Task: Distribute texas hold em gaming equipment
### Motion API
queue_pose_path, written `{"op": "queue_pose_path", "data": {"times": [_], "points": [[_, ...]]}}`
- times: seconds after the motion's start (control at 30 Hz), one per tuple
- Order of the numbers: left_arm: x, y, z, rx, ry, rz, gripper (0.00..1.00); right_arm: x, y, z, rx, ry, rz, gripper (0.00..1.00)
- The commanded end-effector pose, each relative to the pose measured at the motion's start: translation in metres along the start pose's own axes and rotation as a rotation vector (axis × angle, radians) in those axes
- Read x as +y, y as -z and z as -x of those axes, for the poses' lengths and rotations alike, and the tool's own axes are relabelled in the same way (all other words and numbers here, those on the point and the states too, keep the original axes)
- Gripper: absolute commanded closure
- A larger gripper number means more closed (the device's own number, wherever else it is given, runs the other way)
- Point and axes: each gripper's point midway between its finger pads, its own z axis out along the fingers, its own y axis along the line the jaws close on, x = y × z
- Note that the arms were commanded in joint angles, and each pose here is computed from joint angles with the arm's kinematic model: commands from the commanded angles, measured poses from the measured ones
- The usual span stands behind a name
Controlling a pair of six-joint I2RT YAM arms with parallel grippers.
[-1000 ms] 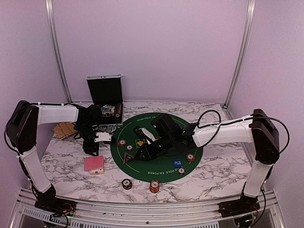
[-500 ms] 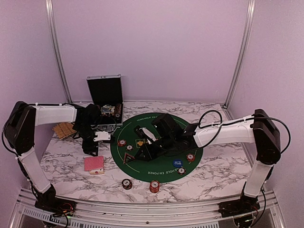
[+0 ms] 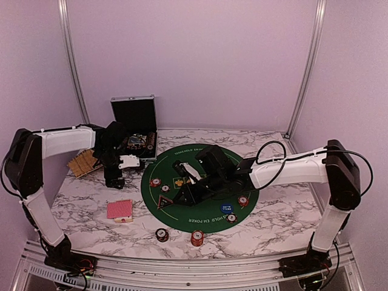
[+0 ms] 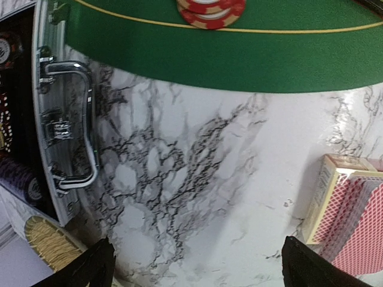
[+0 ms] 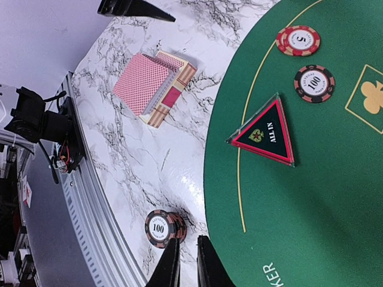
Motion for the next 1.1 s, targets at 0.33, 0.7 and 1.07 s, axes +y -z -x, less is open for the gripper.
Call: {"op": "queue_pose_path", "data": {"times": [0.33, 0.7, 1.07], "points": [[-0.049, 0.067, -0.017, -0.059, 0.011, -0.165, 0.01, 0.002, 0.018, 0.014, -0.052, 0.011, -0.01, 0.7], [-0.122, 0.043, -0.026, -0.046, 0.021, -0.383, 0.01, 0.002, 0.023, 0.017, -0.059, 0.014, -0.022, 0.54], [-0.121, 0.023, -0.028, -0.044, 0.03, -0.283, 0.01, 0.002, 0.025, 0.016, -0.057, 0.014, -0.028, 0.47]]}}
